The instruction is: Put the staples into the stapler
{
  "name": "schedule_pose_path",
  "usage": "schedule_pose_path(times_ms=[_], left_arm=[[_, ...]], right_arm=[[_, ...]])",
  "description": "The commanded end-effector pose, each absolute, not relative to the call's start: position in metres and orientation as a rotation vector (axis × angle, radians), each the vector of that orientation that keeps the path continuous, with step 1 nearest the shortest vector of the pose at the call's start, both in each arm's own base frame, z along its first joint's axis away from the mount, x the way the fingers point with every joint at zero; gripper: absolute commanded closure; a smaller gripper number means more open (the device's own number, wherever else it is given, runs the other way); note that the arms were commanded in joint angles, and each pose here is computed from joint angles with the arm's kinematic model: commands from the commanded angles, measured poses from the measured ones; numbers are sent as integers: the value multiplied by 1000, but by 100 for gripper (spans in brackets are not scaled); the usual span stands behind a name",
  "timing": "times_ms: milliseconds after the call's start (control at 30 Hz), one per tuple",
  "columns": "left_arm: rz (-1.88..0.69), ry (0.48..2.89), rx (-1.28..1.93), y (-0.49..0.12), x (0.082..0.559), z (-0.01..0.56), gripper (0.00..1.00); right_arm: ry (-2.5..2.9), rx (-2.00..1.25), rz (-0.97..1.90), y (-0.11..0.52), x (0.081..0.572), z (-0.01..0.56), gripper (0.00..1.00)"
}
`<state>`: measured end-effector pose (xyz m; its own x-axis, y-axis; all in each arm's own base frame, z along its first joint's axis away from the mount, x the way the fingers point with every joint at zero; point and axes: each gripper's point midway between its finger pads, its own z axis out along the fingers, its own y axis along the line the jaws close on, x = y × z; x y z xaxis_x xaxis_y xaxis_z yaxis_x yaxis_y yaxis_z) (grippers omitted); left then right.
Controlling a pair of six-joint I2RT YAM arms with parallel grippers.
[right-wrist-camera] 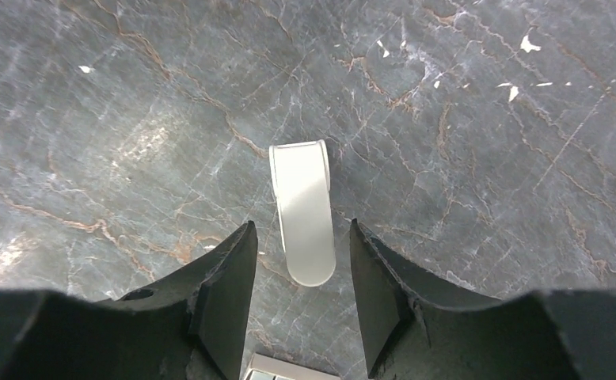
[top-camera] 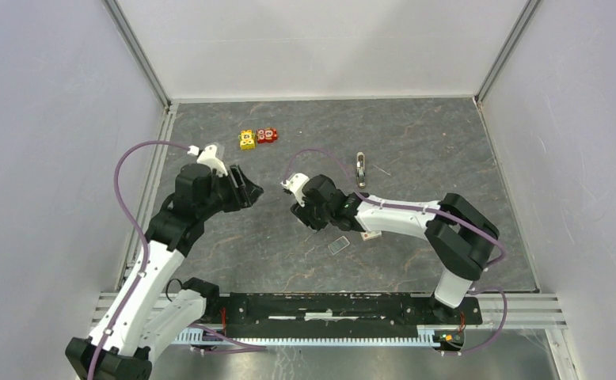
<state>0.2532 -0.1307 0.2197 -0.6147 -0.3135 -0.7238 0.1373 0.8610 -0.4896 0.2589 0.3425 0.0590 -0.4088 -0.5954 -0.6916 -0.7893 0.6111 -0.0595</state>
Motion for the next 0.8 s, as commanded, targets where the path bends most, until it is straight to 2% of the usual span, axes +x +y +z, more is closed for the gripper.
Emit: schedule_pose_path(times_ms=[0, 233, 367, 767], left_arm=[[-532, 2164, -50, -114, 238, 199, 37], [-482, 2145, -16, -106, 232, 201, 37], [-496, 2141, -7, -107, 229, 202, 37], [-502, 2109, -9, -104, 221, 205, 37]], right_arm=[[2144, -1136, 307, 349, 265, 54, 48], [2143, -1154, 237, 353, 278, 47, 56], [2132, -1091, 163, 348, 291, 51, 66], [2165, -784, 87, 333, 385, 59, 67]])
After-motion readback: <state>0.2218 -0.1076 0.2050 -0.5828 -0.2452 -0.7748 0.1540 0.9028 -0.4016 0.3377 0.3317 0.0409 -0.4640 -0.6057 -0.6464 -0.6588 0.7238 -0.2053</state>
